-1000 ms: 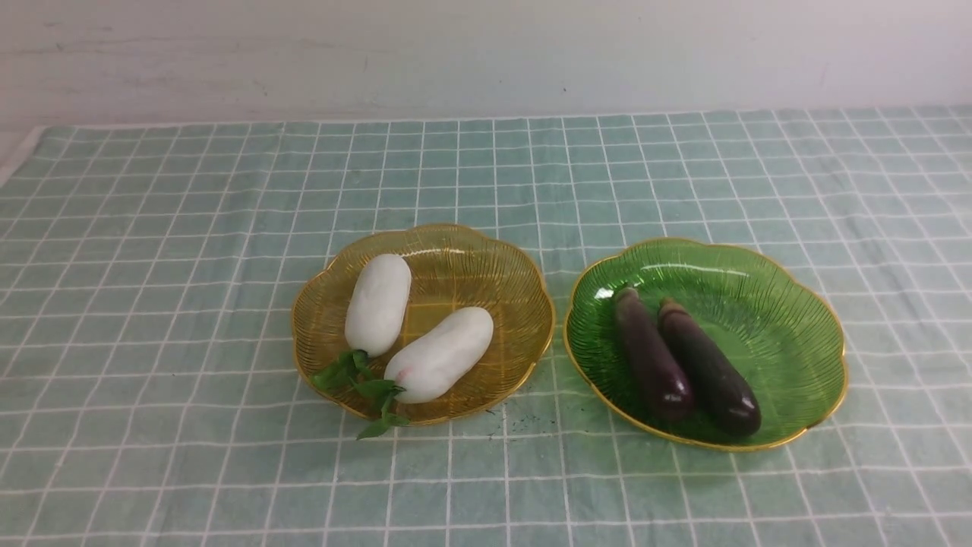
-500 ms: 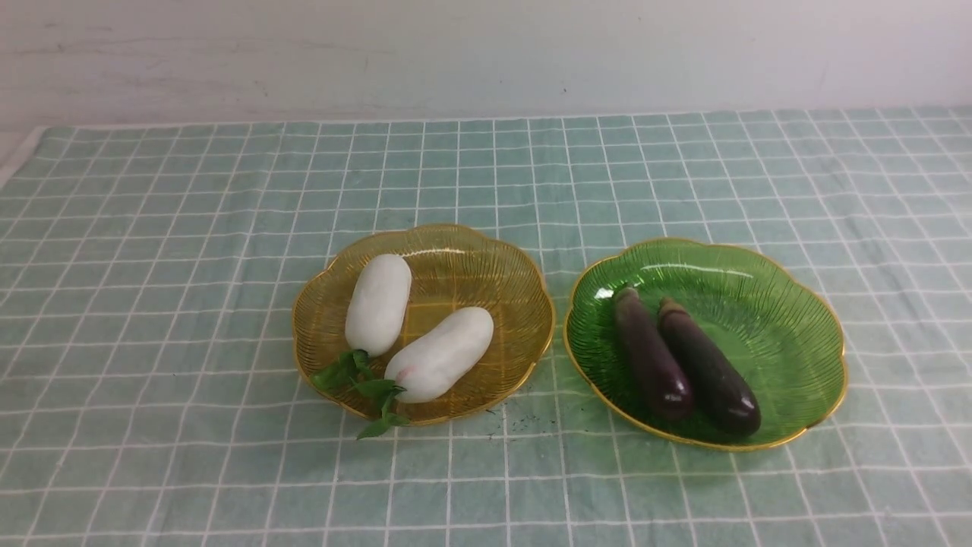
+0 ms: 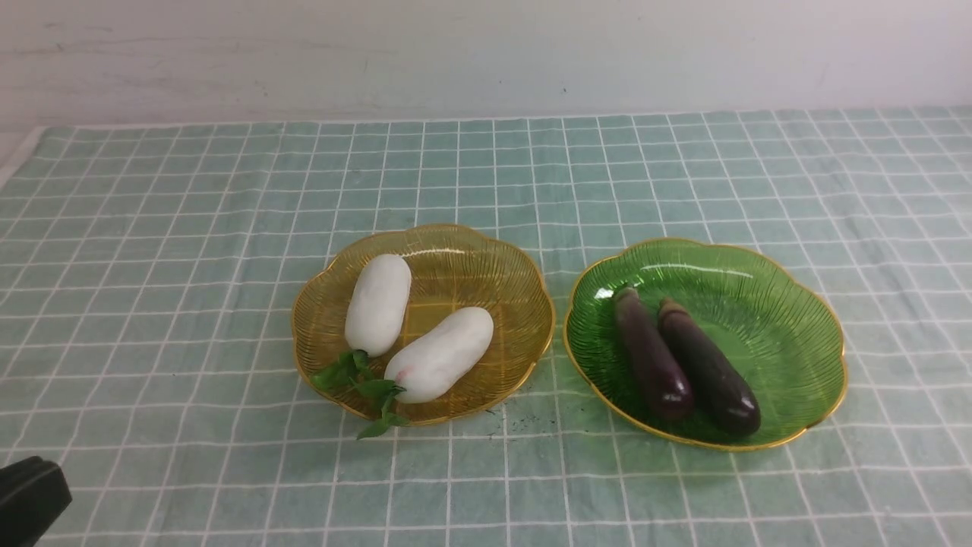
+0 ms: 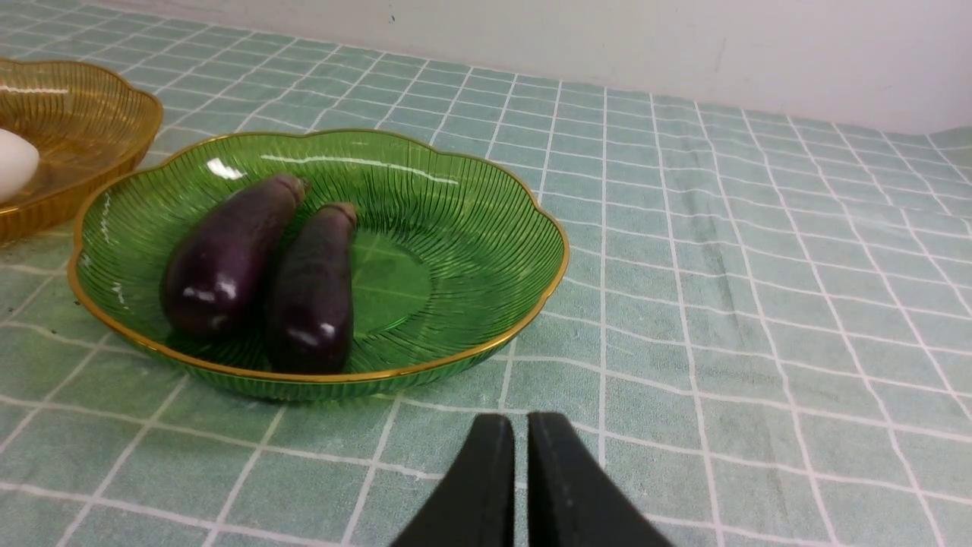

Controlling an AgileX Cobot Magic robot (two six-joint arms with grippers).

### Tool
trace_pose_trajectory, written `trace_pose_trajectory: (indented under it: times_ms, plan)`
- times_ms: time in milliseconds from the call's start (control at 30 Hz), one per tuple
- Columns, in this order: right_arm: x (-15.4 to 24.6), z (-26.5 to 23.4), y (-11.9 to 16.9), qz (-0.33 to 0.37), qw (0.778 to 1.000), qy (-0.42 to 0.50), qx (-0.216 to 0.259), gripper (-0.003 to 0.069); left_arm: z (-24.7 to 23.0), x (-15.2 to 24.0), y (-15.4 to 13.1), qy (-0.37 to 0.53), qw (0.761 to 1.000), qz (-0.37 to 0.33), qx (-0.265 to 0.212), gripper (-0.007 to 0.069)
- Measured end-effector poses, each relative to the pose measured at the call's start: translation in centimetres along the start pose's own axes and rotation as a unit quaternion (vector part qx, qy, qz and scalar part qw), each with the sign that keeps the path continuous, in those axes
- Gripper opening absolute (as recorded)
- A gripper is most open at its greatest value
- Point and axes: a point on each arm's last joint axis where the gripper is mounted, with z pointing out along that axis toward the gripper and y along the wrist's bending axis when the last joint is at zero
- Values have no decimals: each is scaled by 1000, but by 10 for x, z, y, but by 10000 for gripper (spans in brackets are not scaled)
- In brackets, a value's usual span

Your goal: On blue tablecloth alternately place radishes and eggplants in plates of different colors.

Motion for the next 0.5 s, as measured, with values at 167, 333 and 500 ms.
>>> trace_pose_trajectory:
  times_ms: [167,333,500]
  plan:
    - [0,0,0,0,1000,0,0,22,9,13,4,13,1000,-8,-5,-8]
    - [0,0,0,0,1000,0,0,22,13,21,7,25,1000,2,-13,-8]
    - [0,0,0,0,1000,0,0,22,17,28,11,32,999,15,-25,-8]
